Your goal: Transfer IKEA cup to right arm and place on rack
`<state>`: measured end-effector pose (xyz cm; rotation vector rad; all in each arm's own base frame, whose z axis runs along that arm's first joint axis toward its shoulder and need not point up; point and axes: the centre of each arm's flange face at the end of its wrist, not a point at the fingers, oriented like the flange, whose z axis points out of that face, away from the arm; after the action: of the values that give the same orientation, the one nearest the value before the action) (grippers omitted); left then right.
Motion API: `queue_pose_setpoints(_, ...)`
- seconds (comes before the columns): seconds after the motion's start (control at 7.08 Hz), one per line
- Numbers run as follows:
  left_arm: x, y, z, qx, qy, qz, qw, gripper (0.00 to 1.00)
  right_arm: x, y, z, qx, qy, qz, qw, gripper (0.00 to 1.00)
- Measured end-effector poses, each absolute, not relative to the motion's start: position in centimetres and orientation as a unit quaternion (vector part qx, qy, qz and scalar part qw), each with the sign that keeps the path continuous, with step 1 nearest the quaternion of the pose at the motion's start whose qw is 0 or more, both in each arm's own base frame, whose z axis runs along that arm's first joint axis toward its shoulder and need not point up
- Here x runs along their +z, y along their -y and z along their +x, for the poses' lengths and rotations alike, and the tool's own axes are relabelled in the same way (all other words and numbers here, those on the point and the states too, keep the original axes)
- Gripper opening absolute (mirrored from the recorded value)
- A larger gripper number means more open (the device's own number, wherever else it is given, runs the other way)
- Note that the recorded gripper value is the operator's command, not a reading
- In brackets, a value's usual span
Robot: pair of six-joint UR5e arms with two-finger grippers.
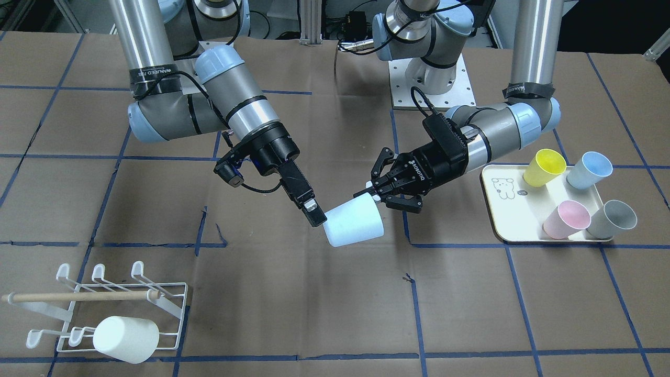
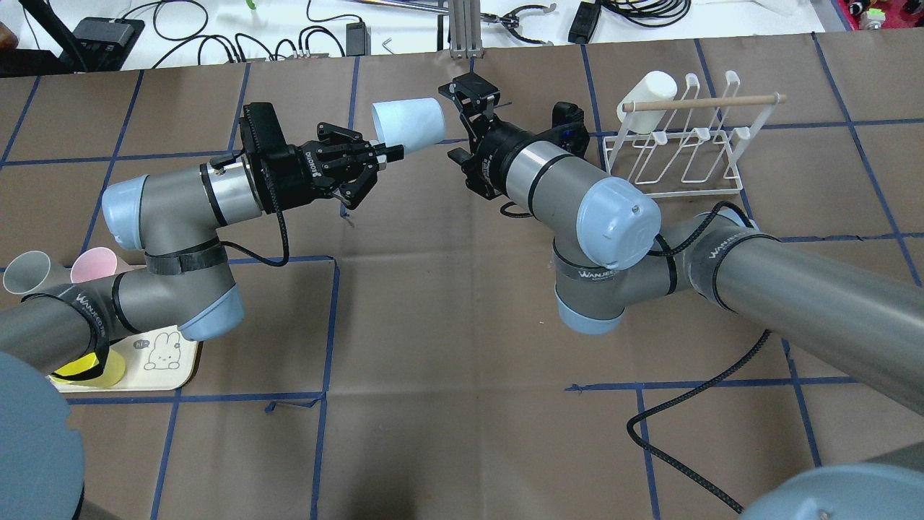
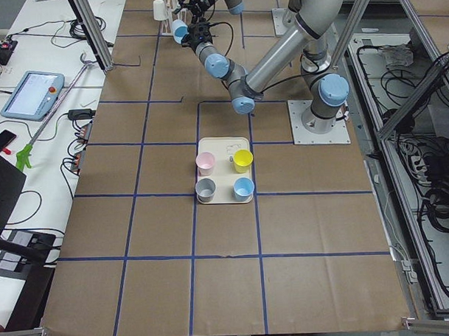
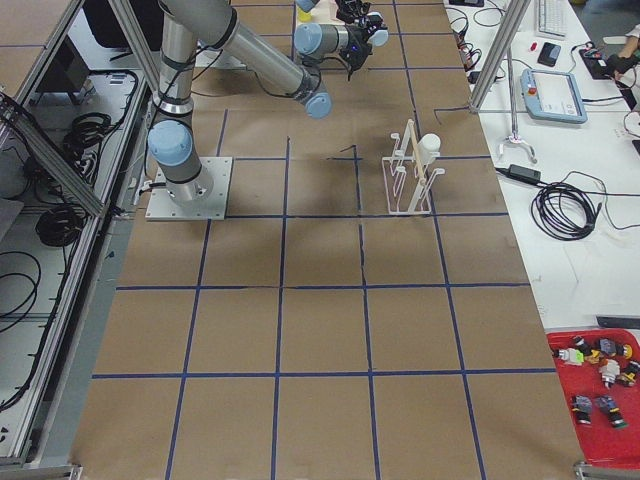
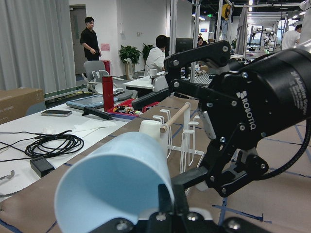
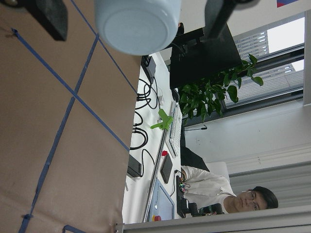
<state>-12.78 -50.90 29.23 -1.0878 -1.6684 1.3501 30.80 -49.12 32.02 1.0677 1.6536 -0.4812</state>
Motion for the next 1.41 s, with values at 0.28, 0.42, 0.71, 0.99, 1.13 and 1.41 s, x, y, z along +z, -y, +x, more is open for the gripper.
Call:
queue_pose_setpoints(0.28,29.4,50.9,-12.8,0.523,0.647,-0.421,0.360,0.10,31.9,49.4,32.3,-0.196,-0.690,0.448,0.533,0.98)
queue_pose_setpoints(0.42,29.5,50.9,-12.8,0.523,0.648,-0.420,0.361,0.10,31.6,49.7,33.2,-0.195,-0.690,0.448,0.534,0.98)
queue_pose_setpoints(0.71,29.5,50.8,-12.8,0.524,0.647,-0.420,0.360,0.11,31.5,50.2,34.3,-0.198,-0.689,0.448,0.535,0.96)
queue_pose_setpoints(0.99,29.5,50.8,-12.8,0.524,0.648,-0.418,0.361,0.11,31.8,50.4,34.8,-0.200,-0.685,0.449,0.538,0.84)
queue_pose_setpoints(1.13,29.6,50.8,-12.8,0.524,0.648,-0.418,0.361,0.11,31.8,50.5,34.8,-0.199,-0.685,0.449,0.538,0.80)
queue_pose_setpoints(1.41,29.6,50.7,-12.8,0.525,0.648,-0.418,0.361,0.12,31.7,50.5,34.8,-0.198,-0.686,0.449,0.538,0.80)
